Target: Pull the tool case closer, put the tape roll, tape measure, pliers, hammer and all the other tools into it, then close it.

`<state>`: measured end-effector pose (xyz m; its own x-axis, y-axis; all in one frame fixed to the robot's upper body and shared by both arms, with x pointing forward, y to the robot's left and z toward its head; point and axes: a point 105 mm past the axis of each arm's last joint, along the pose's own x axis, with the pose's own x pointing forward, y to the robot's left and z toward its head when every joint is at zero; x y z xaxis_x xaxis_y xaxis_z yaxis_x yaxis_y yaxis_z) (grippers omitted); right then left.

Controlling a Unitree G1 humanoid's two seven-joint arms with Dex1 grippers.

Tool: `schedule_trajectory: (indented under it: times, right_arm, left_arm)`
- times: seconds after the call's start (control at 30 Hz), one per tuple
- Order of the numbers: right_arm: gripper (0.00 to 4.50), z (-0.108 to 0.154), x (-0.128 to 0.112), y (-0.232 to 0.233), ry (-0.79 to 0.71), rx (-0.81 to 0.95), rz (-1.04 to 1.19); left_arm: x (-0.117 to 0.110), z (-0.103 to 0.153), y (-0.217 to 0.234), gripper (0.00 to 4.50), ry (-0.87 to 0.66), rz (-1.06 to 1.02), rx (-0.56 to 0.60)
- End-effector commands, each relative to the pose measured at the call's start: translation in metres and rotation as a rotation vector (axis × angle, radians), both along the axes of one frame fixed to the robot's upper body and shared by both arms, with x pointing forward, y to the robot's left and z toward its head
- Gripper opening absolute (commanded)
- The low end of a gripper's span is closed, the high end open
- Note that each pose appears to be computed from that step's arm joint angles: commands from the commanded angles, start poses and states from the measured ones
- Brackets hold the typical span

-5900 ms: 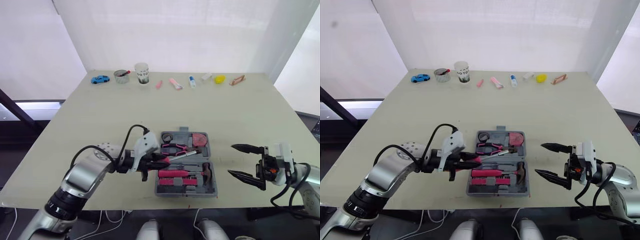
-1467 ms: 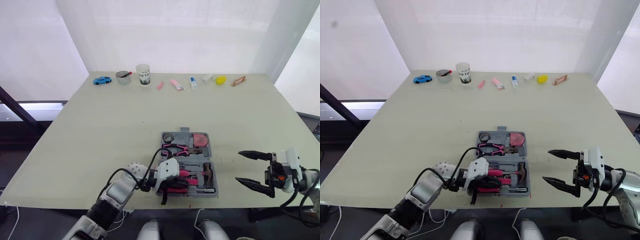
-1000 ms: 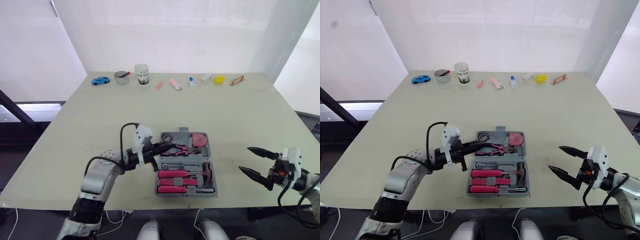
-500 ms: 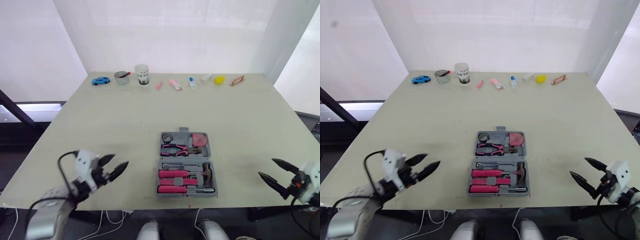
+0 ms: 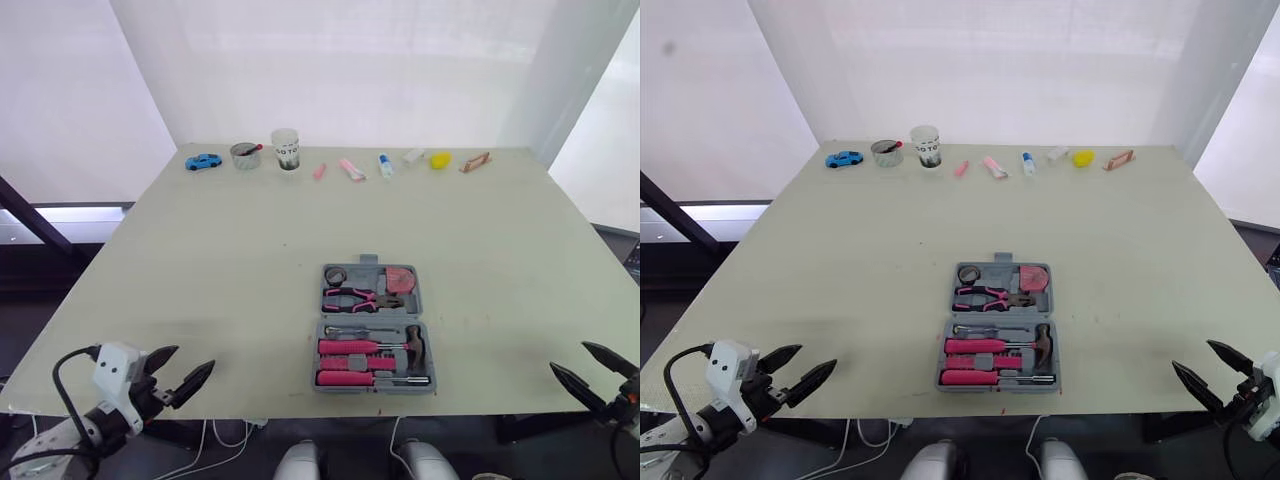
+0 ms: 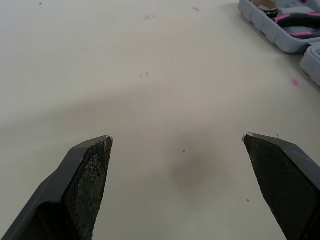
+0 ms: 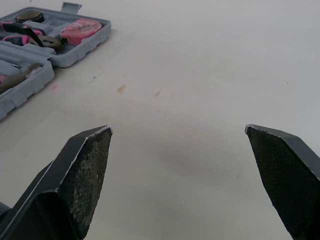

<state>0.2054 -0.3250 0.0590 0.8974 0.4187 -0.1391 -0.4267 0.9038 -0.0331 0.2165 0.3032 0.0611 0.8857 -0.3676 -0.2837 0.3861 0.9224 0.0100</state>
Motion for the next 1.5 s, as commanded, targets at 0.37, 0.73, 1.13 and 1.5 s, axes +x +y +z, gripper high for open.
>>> schedule_trajectory:
  times: [0.37,0.73,1.13,1.5]
  right_arm:
    - [4.5,0.024,0.035,0.04,-0.061,-0.018,0.157]
    - [4.5,0.029,0.081,0.116,0.013,-0.06,0.445]
    - [0.33,0.015,0.114,0.153,0.056,-0.22,0.612]
    - [0.15,-0.007,0.125,0.159,0.087,-0.4,0.678]
  left_arm:
    - [0.039,0.024,-0.037,4.45,-0.094,-0.191,0.064]
    - [0.093,0.025,-0.071,3.97,-0.085,-0.408,0.114]
    - [0.113,0.006,-0.091,0.0,-0.043,-0.625,0.142]
    - [0.117,-0.013,-0.105,0.0,0.031,-0.734,0.163]
